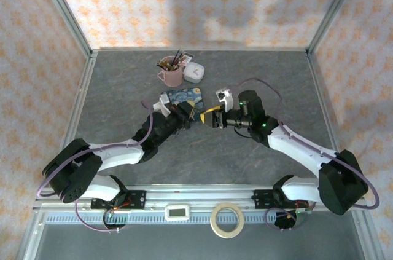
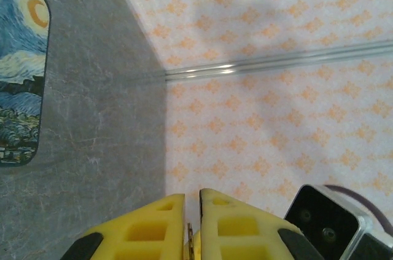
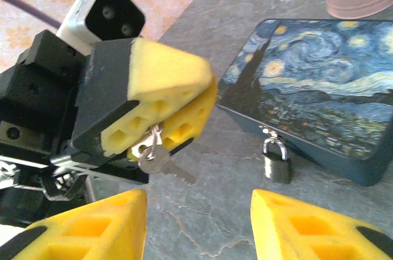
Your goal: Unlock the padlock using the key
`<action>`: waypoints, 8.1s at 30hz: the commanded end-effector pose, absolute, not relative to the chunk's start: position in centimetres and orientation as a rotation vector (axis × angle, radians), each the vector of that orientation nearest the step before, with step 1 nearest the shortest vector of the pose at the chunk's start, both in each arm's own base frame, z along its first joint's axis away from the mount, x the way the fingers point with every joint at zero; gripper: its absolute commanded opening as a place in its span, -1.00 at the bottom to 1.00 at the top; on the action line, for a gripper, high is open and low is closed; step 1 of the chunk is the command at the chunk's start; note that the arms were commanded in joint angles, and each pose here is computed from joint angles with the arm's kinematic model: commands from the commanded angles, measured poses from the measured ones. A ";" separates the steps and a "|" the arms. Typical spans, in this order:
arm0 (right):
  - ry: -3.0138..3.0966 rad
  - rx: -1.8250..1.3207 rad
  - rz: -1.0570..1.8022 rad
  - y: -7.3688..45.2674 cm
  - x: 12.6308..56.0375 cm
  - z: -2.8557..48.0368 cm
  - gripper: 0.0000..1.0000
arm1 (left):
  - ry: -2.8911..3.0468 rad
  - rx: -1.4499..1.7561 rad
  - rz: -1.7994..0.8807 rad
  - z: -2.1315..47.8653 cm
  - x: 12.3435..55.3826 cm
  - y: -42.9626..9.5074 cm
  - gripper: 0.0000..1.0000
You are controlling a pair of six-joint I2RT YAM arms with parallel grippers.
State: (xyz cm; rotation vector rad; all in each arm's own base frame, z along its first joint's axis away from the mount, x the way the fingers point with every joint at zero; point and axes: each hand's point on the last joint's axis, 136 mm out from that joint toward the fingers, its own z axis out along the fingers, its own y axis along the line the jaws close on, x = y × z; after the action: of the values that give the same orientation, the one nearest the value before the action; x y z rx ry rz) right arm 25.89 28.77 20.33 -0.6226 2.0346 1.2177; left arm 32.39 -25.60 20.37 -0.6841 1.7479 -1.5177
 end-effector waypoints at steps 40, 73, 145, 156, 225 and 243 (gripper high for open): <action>1.946 -0.699 1.355 30.0 24.5 19.5 -1.00 | 1.613 -0.455 -1.613 25.7 31.6 -25.2 0.60; 2.008 -0.901 1.221 30.3 24.9 19.0 -1.00 | 2.038 0.036 -1.272 19.9 31.3 -28.6 -0.31; 1.659 -0.441 1.522 30.0 26.0 26.1 -0.07 | 1.653 -0.128 -1.421 27.5 30.4 -27.4 -1.00; 1.679 -0.442 1.584 30.5 25.8 24.9 -0.70 | 1.630 -0.130 -1.441 28.2 30.3 -27.5 -1.00; 1.955 -0.415 1.284 28.7 28.7 18.8 -1.00 | 1.974 -0.396 -0.966 17.0 30.3 -18.9 0.14; 2.019 -0.334 1.253 27.7 28.5 16.4 -1.00 | 2.258 -0.344 -0.698 6.4 31.6 -20.5 0.28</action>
State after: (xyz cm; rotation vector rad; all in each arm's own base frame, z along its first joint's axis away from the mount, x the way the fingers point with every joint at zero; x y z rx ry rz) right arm 28.33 28.18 15.84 -0.3357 2.0509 1.2824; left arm 30.17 -20.10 5.77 -0.3708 2.2933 -0.7316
